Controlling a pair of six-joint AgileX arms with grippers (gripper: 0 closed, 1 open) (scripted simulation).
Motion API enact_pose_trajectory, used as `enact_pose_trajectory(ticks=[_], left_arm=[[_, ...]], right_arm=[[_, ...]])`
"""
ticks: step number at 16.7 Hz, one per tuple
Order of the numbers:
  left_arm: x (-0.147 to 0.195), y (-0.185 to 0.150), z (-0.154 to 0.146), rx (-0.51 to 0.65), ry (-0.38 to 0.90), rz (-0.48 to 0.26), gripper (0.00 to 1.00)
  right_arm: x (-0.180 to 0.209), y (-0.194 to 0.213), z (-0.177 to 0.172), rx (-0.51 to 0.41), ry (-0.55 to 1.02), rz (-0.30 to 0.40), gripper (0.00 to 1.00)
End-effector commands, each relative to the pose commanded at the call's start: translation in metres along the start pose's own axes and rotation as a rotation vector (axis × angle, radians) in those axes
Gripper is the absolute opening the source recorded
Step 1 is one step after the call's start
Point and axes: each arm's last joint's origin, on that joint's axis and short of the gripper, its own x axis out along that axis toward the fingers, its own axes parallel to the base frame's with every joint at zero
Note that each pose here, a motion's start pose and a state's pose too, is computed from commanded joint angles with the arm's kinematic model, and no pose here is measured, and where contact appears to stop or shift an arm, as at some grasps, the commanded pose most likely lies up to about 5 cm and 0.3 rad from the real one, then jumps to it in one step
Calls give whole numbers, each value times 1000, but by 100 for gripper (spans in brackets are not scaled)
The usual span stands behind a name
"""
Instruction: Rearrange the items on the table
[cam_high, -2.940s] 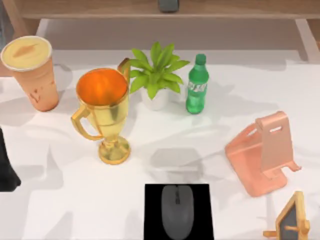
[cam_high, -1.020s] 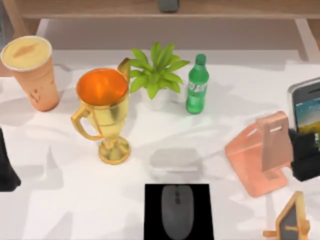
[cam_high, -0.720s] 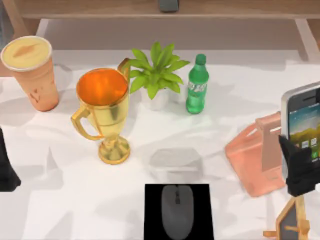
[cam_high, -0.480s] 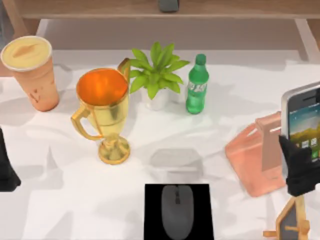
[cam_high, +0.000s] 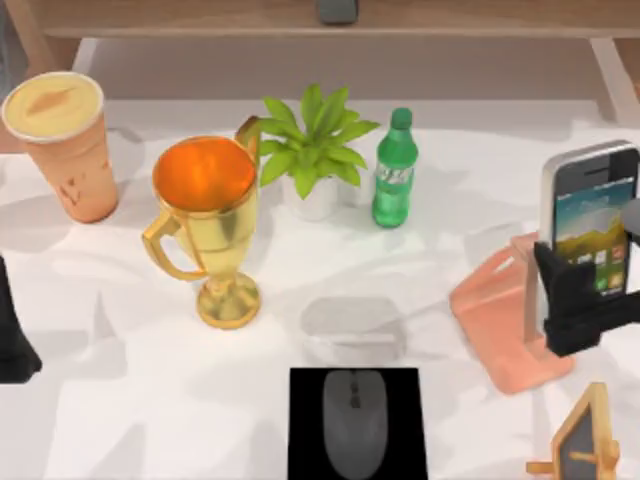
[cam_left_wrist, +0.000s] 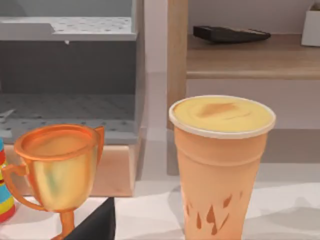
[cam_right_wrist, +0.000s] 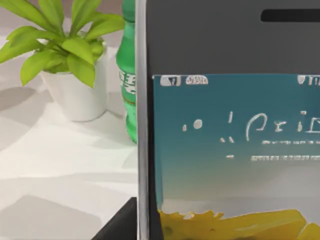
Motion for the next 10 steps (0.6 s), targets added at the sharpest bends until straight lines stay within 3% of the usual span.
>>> enact_pose_trajectory(ticks=[9, 10], left_arm=[[0, 0, 0, 0, 0, 0, 100], [0, 0, 0, 0, 0, 0, 100]], right_arm=[[23, -1, -7, -51, 19, 0, 0], [23, -1, -7, -51, 19, 0, 8]])
